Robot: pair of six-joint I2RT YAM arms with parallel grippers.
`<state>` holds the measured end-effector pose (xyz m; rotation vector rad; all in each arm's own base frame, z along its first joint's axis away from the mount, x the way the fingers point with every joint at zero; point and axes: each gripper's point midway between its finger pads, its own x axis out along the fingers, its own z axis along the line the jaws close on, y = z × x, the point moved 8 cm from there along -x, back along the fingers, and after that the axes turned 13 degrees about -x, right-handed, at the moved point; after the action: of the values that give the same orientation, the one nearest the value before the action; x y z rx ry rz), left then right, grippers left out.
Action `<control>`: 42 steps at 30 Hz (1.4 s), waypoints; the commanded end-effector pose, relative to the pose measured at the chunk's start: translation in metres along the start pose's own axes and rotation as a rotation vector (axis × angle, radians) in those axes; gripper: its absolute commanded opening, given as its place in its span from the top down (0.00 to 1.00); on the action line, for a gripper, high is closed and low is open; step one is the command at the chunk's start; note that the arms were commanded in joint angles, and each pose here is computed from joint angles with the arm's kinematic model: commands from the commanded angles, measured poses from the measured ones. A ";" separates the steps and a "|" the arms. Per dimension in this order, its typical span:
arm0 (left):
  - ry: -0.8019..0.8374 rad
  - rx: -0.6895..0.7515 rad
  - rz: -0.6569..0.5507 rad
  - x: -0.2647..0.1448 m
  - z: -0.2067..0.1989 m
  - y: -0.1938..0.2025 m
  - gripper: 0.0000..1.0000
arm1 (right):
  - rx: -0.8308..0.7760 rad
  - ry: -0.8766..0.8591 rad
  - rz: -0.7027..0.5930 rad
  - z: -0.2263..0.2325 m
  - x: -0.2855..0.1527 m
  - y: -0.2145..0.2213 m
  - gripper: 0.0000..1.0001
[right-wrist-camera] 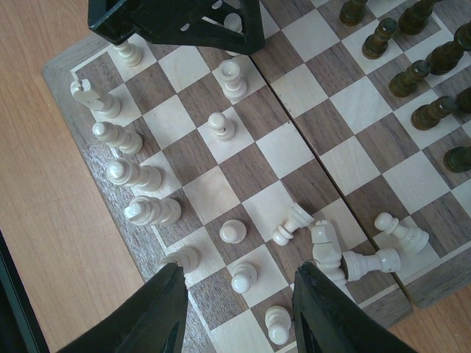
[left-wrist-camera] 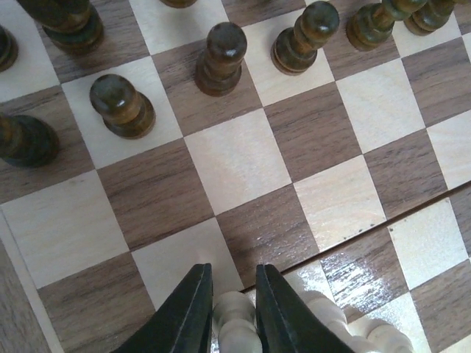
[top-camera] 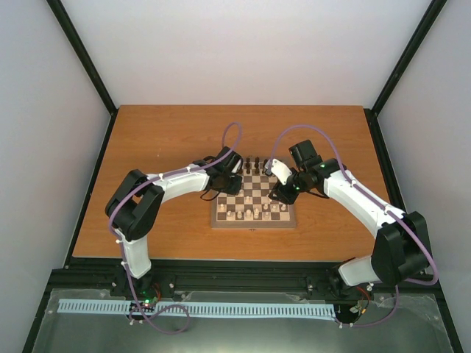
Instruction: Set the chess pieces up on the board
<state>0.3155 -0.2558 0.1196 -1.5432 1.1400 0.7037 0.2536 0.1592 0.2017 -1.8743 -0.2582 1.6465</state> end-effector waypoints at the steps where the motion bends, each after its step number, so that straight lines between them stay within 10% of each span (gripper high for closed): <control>1: 0.020 0.031 -0.031 -0.020 -0.007 -0.006 0.81 | -0.003 -0.012 0.002 -0.001 0.003 0.004 0.59; 13: 0.059 0.098 0.052 -0.041 -0.008 0.019 0.83 | -0.002 -0.029 0.006 0.000 0.006 0.004 0.59; 21: -0.030 0.095 -0.016 -0.035 -0.004 0.009 0.64 | -0.004 -0.033 0.005 0.000 0.006 0.004 0.59; 42: 0.029 0.111 0.064 -0.039 -0.007 0.020 0.83 | -0.010 -0.040 0.007 0.002 0.006 0.006 0.59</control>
<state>0.2957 -0.2510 0.1282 -1.4246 1.1622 0.7127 0.2538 0.1595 0.1965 -1.8690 -0.2612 1.6758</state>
